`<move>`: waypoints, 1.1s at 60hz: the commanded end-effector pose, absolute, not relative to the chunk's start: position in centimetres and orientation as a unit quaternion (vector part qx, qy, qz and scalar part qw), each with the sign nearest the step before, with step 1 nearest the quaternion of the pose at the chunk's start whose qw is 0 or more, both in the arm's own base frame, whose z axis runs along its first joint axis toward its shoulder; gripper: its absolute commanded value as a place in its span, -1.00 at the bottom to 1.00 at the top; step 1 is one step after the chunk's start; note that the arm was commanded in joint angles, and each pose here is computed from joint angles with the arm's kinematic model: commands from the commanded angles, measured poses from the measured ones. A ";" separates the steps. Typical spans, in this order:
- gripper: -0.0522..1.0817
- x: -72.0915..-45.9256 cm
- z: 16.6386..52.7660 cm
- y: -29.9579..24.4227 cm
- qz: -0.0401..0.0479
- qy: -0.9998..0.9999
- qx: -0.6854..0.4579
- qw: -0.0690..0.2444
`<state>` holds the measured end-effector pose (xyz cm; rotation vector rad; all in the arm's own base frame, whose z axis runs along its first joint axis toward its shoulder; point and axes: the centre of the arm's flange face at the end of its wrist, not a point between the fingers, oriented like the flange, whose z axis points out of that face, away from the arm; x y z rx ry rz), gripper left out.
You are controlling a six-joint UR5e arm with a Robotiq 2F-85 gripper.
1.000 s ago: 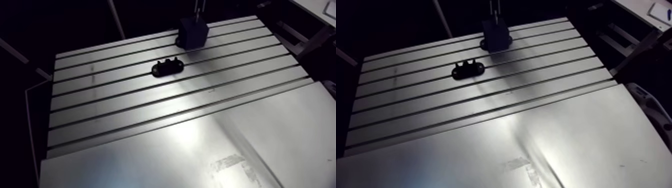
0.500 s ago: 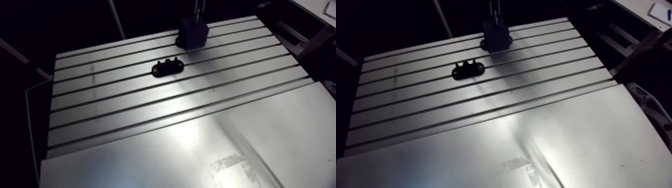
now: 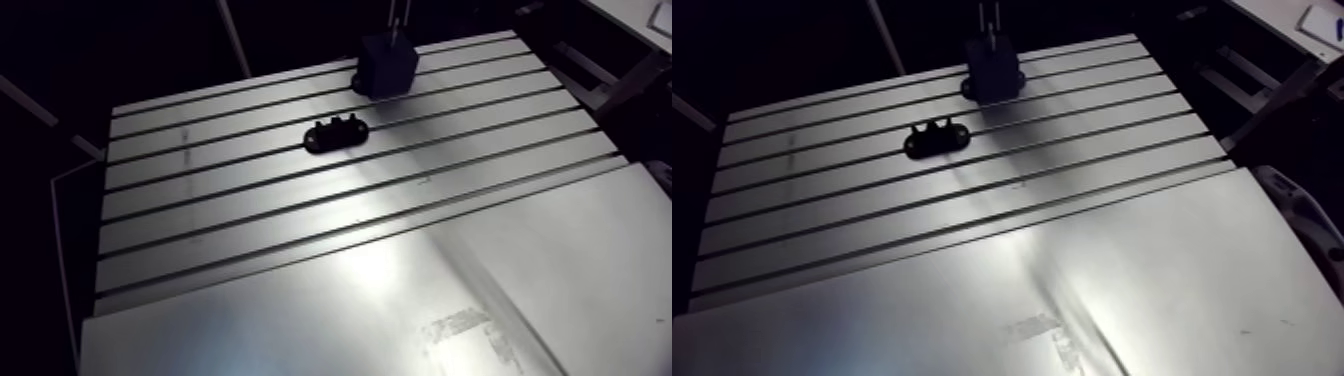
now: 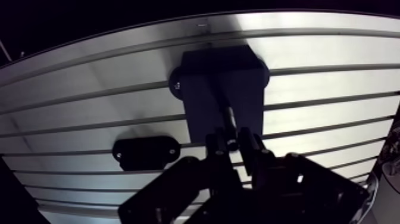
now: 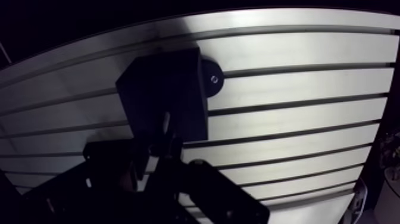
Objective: Pick up the M10 bolt and insert it into the hole until fully seated.
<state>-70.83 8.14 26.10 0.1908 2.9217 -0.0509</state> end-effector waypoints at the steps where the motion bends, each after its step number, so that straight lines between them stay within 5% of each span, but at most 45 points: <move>1: 0.99 -70.8 25.8 8.1 -0.019 0.992 0.065 0.108; 53: 0.94 -70.8 24.4 8.2 -0.018 0.992 0.065 0.105; 58: 0.51 -70.8 24.3 8.2 -0.016 0.992 0.064 0.106; 59: -0.02 -70.7 24.3 8.2 -0.016 0.992 0.064 0.107; 60: -0.02 -70.7 24.3 8.2 -0.016 0.992 0.064 0.107; 61: -0.52 -70.7 24.3 8.2 -0.017 0.992 0.064 0.107; 62: -0.52 -70.7 24.3 8.2 -0.017 0.992 0.064 0.107; 63: -0.87 -70.7 24.2 8.2 -0.016 0.992 0.063 0.108; 66: -0.90 -70.6 23.9 8.1 -0.019 0.992 0.062 0.109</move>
